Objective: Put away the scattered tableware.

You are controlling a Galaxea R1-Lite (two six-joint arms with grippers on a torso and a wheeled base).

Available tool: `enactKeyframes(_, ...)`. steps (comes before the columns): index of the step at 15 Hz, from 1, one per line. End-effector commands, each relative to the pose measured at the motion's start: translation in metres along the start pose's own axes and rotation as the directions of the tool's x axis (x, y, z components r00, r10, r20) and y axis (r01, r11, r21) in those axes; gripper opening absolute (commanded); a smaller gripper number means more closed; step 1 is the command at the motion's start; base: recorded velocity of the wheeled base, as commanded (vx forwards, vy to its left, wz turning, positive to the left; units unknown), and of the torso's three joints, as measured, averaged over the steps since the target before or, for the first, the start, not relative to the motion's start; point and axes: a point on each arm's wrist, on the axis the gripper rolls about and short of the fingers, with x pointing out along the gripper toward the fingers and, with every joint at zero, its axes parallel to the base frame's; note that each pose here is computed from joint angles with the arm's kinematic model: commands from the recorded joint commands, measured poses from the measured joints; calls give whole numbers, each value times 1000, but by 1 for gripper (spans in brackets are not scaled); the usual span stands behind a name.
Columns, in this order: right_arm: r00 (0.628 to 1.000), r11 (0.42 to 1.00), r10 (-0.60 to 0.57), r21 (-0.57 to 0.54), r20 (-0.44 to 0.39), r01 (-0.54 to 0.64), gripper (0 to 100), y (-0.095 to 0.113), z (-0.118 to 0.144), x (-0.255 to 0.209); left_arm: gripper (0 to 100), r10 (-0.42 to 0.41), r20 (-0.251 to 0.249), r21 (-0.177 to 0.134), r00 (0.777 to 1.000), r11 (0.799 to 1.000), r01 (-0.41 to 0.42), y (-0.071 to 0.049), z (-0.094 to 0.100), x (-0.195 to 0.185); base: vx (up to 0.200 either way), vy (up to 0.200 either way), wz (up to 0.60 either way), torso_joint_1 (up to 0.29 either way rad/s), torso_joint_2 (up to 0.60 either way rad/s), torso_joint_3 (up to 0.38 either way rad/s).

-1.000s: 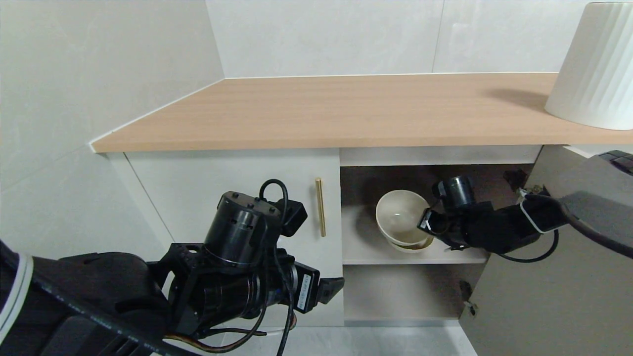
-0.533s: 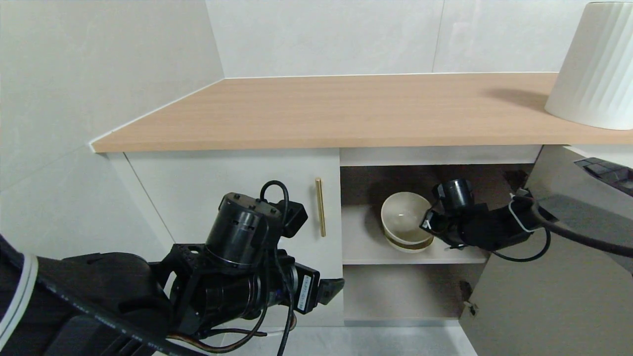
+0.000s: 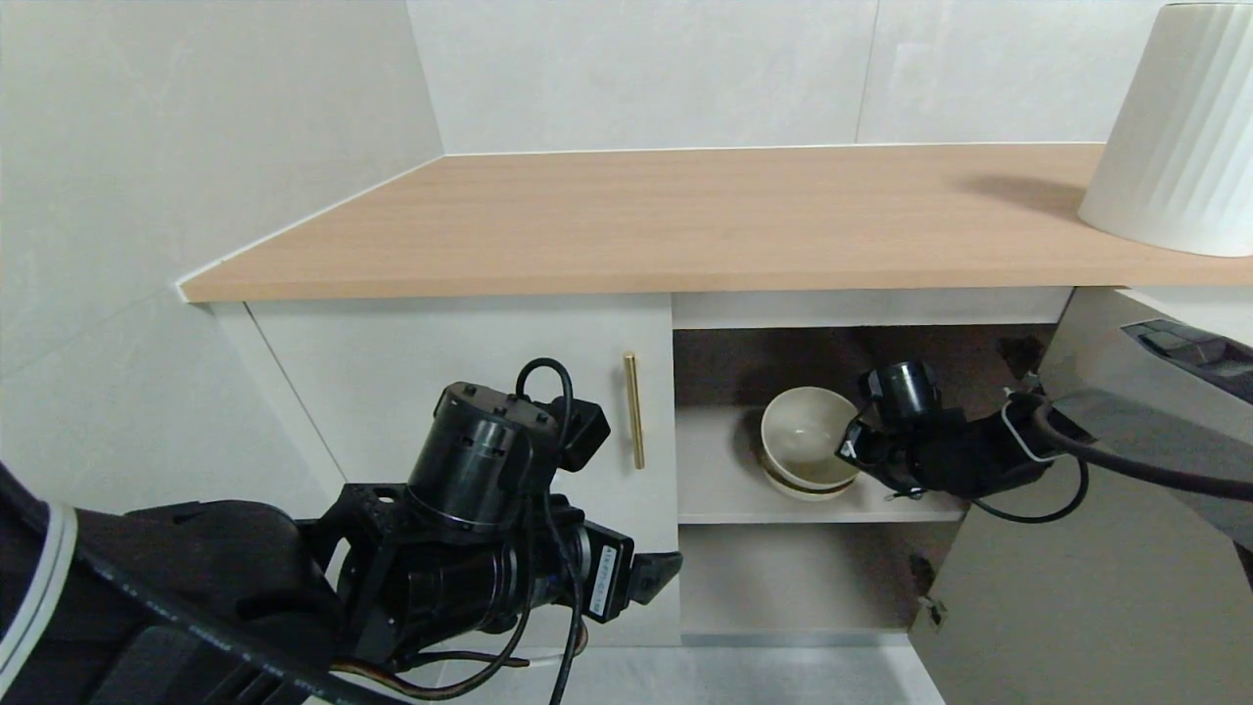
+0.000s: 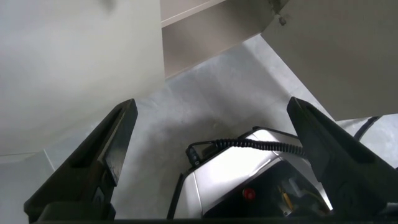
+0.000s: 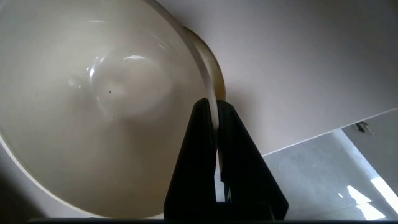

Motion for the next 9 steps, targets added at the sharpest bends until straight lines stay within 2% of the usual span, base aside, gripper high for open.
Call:
enactKeyframes(1, 1000, 1000, -6, 1, -1, 6, 0, -1, -1, 2, 100, 1, -1, 0, 1000, 1000, -1, 0, 0, 0, 0, 0, 0, 0, 0, 0)
enactKeyframes(4, 1000, 1000, -13, 2, -3, 13, 0, -4, -1, 4, 100, 1, -1, 0, 1000, 1000, -1, 0, 0, 0, 0, 0, 0, 0, 0, 0)
enactKeyframes(5, 1000, 1000, -13, 2, -3, 13, 100, -4, -1, 4, 100, 1, -1, 0, 1000, 1000, -1, 0, 0, 0, 0, 0, 0, 0, 0, 0)
enactKeyframes(9, 1000, 1000, -7, 1, -4, 7, 100, -2, -1, 2, 100, 1, -1, 0, 1000, 1000, -1, 0, 0, 0, 0, 0, 0, 0, 0, 0)
